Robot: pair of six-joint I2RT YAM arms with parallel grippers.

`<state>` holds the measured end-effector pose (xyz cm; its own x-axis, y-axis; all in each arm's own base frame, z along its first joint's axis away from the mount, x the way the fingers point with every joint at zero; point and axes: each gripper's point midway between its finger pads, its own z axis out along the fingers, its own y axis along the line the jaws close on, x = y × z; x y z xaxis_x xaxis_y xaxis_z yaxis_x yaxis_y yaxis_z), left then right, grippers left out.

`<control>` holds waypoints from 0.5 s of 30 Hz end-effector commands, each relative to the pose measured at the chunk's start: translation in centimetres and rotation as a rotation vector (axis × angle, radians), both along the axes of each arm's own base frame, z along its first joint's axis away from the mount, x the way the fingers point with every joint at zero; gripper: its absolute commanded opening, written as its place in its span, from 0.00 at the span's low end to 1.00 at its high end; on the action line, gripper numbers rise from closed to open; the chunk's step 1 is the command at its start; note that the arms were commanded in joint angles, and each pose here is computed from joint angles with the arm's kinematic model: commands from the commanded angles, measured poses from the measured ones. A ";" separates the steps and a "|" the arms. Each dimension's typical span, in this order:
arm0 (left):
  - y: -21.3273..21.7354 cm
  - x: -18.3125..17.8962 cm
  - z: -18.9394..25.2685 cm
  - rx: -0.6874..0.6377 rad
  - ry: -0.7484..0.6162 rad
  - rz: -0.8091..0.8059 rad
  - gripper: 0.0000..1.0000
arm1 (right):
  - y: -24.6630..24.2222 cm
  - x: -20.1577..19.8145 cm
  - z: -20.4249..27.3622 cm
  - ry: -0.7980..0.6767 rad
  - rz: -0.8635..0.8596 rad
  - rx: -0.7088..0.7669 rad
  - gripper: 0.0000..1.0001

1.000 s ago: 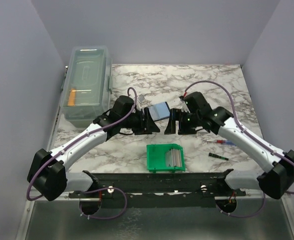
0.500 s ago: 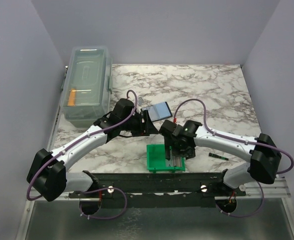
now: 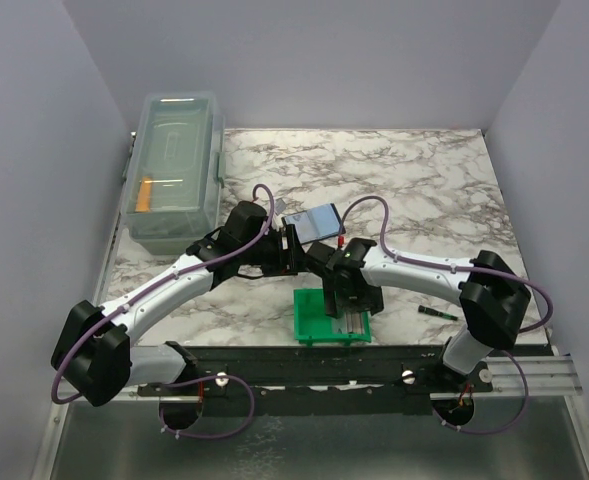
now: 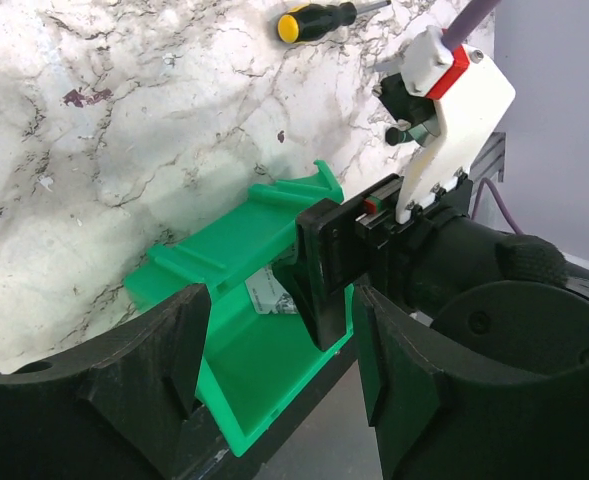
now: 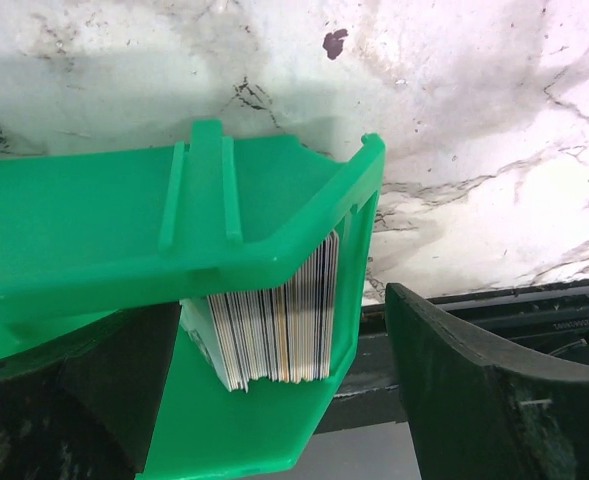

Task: Put the credit cards into the card holder
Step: Pick up the credit card from the storage box.

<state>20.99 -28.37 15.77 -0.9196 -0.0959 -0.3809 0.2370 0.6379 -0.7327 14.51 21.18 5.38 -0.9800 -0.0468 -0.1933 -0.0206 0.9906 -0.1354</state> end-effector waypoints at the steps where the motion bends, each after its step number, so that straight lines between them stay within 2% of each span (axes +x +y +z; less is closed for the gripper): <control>1: -0.1 0.4 1.2 -0.014 -0.062 -0.006 0.65 | -0.6 1.0 0.2 -0.048 0.004 -0.064 0.85; 8: -0.3 0.5 1.2 -0.014 -0.061 -0.012 0.66 | -1.9 0.9 1.2 -0.063 -0.016 -0.111 0.79; 15: -0.4 0.5 1.2 -0.018 -0.062 -0.016 0.66 | -1.8 1.0 1.9 -0.069 -0.013 -0.104 0.62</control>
